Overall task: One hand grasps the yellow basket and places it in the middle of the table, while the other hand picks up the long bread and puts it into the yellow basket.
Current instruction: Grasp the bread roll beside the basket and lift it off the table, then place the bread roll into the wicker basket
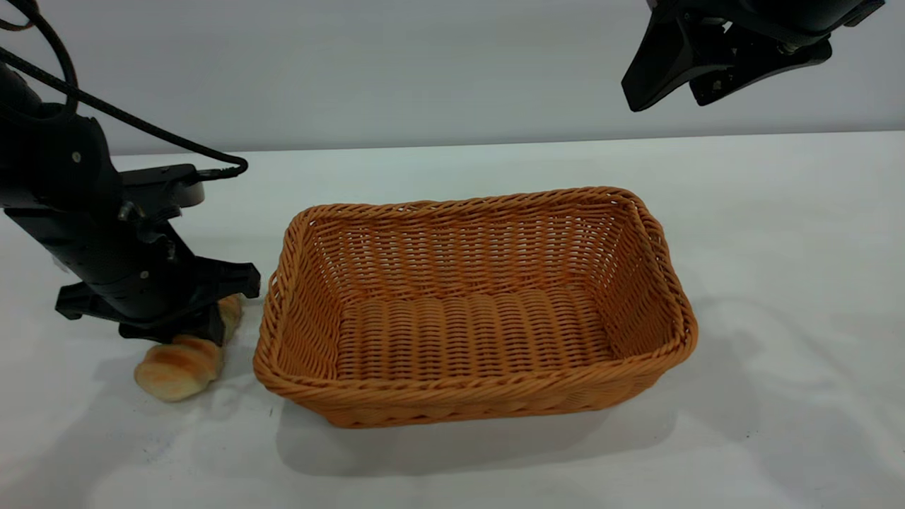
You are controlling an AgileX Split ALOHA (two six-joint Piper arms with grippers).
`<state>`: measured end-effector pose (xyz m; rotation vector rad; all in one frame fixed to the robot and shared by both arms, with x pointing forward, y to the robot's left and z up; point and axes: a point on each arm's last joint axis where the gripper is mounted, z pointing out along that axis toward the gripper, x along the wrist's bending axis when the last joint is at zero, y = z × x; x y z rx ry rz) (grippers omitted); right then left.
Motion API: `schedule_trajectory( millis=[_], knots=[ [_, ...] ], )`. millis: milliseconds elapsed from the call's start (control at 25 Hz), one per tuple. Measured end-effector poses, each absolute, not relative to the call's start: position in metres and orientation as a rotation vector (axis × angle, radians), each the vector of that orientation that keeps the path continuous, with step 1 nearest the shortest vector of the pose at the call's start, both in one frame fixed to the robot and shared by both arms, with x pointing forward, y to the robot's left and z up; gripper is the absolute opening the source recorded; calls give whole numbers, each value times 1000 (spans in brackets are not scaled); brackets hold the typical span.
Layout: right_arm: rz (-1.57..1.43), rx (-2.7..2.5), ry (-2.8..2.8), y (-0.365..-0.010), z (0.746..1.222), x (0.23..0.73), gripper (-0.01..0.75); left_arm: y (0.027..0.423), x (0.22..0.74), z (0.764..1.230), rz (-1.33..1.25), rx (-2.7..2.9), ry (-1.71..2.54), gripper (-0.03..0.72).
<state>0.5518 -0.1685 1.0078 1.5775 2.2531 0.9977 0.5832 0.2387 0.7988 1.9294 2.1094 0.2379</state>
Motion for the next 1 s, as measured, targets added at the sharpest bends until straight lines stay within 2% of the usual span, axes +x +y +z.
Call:
schedule_trajectory(
  millis=[80,280,720,840,1000],
  knots=[
    [997,1576,2254,-169,1008,552,561,239,583,803,245,1973,2075,157],
    [994,1570,2262,-168,1008,551,561,238,580,834,245,2011,2039,150],
    [983,1558,2288,-168,1007,550,561,235,566,1006,533,1677,1728,136],
    [983,1557,2289,-168,1007,550,561,216,557,1021,525,1675,1646,136],
    [983,1557,2289,-168,1007,550,561,177,546,1015,454,1775,1546,136]
  ],
)
